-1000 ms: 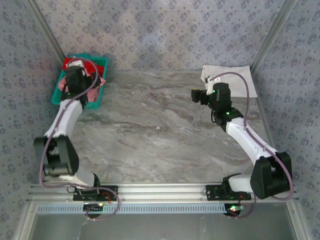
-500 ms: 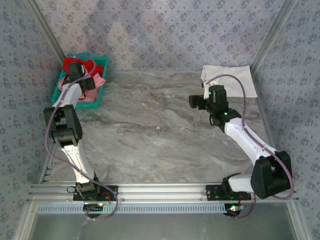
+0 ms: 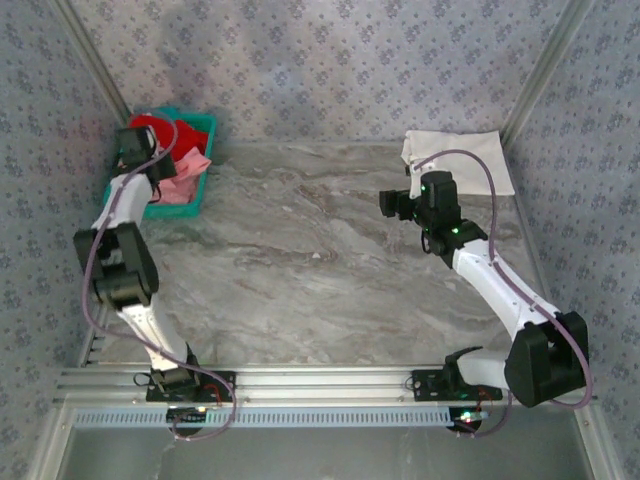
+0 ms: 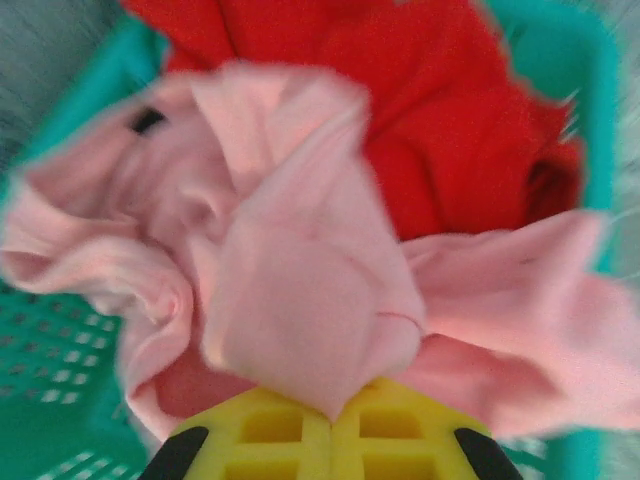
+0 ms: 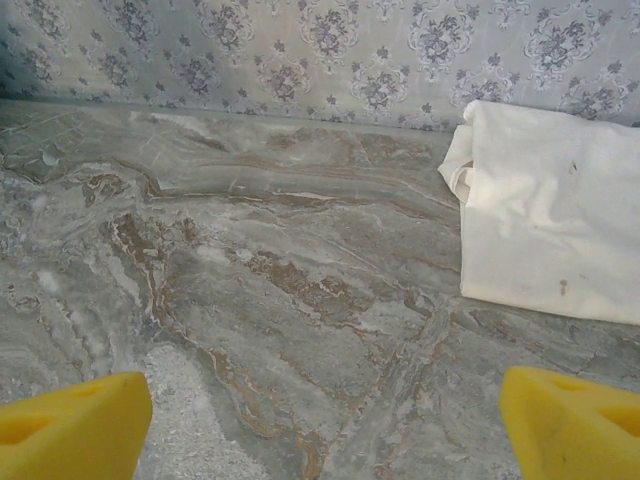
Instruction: Fold and stack the t-shirts
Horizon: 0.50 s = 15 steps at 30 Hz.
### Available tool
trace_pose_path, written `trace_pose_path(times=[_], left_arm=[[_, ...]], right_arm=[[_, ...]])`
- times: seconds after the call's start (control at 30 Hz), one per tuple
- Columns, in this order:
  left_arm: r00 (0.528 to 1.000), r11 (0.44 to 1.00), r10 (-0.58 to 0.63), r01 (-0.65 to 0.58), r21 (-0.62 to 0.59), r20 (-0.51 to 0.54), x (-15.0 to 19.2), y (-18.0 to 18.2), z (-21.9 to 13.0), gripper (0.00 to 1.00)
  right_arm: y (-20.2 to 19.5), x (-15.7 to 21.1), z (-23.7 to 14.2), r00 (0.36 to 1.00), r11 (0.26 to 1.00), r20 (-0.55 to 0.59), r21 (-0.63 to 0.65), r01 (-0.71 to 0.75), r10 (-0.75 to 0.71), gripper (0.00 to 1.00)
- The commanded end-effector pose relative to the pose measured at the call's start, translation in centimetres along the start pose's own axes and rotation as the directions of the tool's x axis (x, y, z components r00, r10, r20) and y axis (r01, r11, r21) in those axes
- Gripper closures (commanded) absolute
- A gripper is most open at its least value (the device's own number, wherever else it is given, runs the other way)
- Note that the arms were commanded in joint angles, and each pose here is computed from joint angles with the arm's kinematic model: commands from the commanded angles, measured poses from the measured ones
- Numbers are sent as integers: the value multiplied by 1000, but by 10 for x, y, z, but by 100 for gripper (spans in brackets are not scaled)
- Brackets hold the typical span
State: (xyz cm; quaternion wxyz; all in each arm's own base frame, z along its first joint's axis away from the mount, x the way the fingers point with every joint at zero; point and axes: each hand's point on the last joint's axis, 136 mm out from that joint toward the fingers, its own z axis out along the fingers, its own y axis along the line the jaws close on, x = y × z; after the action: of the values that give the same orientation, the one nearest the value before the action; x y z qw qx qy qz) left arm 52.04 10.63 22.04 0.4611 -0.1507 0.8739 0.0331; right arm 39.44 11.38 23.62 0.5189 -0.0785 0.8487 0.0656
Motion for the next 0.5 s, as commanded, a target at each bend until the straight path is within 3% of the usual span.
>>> trace_pose_path(times=[0.0,0.1,0.23,0.47], left_arm=[[935,996,-75,54,71,347,-100,-15,-108,100],[911,995,-66,27,99,408,-117,-30,-160,100],[906,973,-44,-57,223,421,-122,-76,-215,100],[814,843,-11,-305,443,581,-135,-183,-347,100]], right_arm=[[7,-21,-11,998,1000,63,-24,-4,6,9],[10,-25,-11,996,999,84,-34,-13,16,9],[13,-31,-12,995,999,103,-38,-16,19,9],[15,-57,-19,988,998,148,-44,-37,43,10]])
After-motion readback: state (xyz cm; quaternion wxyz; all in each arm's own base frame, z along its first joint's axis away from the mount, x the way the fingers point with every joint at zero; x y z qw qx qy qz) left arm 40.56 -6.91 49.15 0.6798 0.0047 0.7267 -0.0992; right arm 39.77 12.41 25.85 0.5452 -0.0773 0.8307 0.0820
